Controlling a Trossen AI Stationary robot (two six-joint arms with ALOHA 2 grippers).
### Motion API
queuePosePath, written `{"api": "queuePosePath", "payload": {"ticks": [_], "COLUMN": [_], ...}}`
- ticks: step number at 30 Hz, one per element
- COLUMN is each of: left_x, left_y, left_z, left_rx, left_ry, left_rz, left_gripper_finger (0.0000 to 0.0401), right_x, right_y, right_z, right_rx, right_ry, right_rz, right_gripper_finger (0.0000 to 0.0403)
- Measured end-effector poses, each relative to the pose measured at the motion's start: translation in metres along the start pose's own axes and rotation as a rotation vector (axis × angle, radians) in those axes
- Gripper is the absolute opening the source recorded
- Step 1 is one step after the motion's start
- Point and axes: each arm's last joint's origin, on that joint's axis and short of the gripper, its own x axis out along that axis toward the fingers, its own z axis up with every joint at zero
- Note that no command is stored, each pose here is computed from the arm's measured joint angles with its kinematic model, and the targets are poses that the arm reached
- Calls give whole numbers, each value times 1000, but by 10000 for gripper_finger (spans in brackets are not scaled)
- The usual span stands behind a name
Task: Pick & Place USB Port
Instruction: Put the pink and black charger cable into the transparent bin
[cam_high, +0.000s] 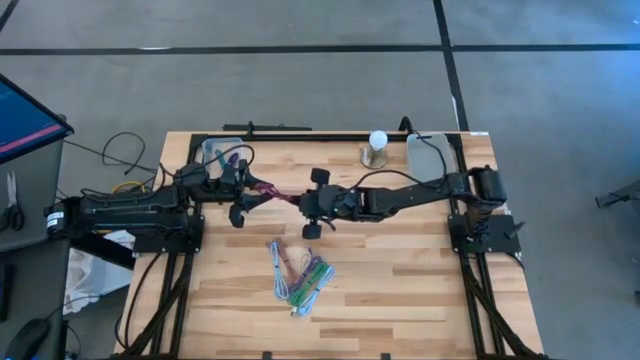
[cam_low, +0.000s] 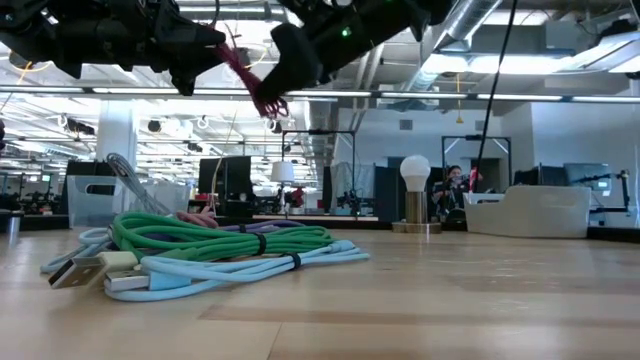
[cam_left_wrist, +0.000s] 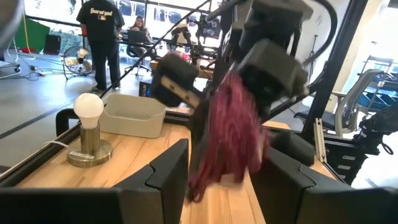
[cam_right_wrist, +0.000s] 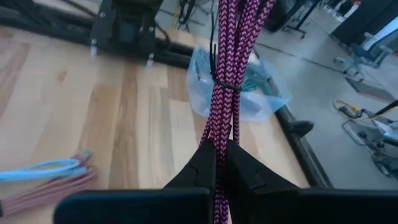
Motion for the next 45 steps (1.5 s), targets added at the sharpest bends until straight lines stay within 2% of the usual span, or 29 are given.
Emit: {"api": "queuePosePath", "payload": {"ticks": [16, 20, 29, 33, 36, 39, 45], "left_x": [0, 0, 0, 0, 0, 0, -4], "left_y": [0, 0, 0, 0, 1, 2, 2], "left_z": [0, 0, 0, 0, 0, 0, -1], "left_rx": [0, 0, 2, 4, 4, 32, 64], "left_ry": [0, 0, 0, 0, -2, -4, 22], "left_rz": [0, 0, 2, 2, 15, 50, 102], "left_gripper_finger": [155, 124, 19, 20, 21, 11, 11], "right_x": [0, 0, 0, 0, 0, 0, -12], "right_y": [-3, -3, -3, -3, -3, -3, -9], "right_z": [3, 3, 3, 3, 3, 2, 4], "right_rx": [-4, -4, -5, -5, -5, -8, -83], "right_ry": [-20, -22, -21, -21, -21, -12, 72], "right_rz": [-6, -7, -6, -6, -7, -21, -168], "right_gripper_finger": [1, 1, 1, 1, 15, 47, 86]}}
